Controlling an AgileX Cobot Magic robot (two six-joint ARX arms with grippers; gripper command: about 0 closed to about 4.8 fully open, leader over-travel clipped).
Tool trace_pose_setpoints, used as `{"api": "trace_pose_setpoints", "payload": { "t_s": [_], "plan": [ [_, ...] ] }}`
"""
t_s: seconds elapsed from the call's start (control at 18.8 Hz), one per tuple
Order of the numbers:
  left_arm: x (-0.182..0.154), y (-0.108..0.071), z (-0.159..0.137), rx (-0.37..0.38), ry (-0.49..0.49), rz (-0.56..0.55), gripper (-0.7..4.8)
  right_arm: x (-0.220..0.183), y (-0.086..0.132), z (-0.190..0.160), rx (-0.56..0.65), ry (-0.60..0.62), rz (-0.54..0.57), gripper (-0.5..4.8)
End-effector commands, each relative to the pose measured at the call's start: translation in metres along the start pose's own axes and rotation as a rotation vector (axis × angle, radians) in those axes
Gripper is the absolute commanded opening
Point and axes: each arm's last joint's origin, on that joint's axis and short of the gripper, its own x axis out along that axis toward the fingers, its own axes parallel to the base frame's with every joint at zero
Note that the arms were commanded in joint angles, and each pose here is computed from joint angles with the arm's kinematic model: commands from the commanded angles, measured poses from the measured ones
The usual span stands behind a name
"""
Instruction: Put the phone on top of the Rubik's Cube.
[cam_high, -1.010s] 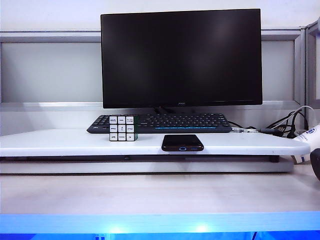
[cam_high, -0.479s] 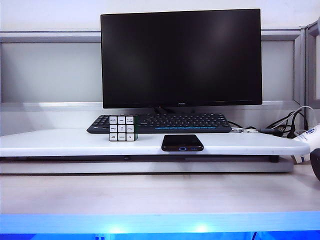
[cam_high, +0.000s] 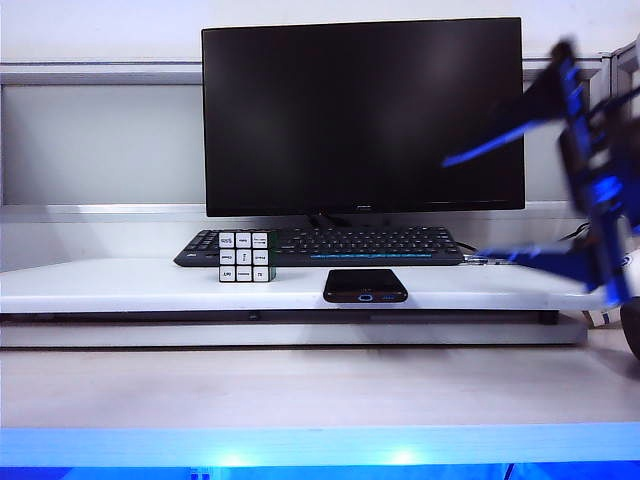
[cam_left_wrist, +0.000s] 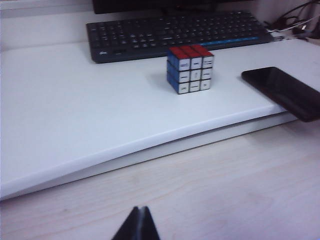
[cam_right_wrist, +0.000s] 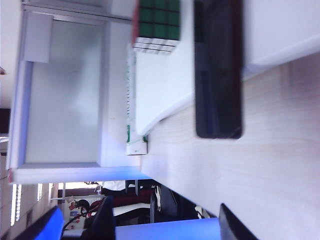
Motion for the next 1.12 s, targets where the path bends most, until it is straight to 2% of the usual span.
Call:
{"api": "trace_pose_setpoints", "payload": {
  "t_s": [0.05, 0.64, 0.96, 1.12],
  "plan": [
    [0.000, -0.002, -0.001, -0.003, 0.009, -0.081, -0.06, 0.031, -0.006, 0.023, -0.001, 0.028, 0.008, 4.00],
    [0.000, -0.003, -0.001, -0.002, 0.004, -0.097, -0.06, 0.056, -0.037, 0.026, 0.077, 0.077, -0.074, 4.00],
    [0.000, -0.003, -0.001, -0.003, 0.005, -0.095, -0.06, 0.073, -0.032, 0.029, 0.032, 0.062, -0.073, 3.98],
    [0.000, -0.003, -0.001, -0.003, 0.005, -0.095, -0.06, 0.082, -0.035, 0.032, 0.034, 0.067, -0.078, 3.76]
  ]
}}
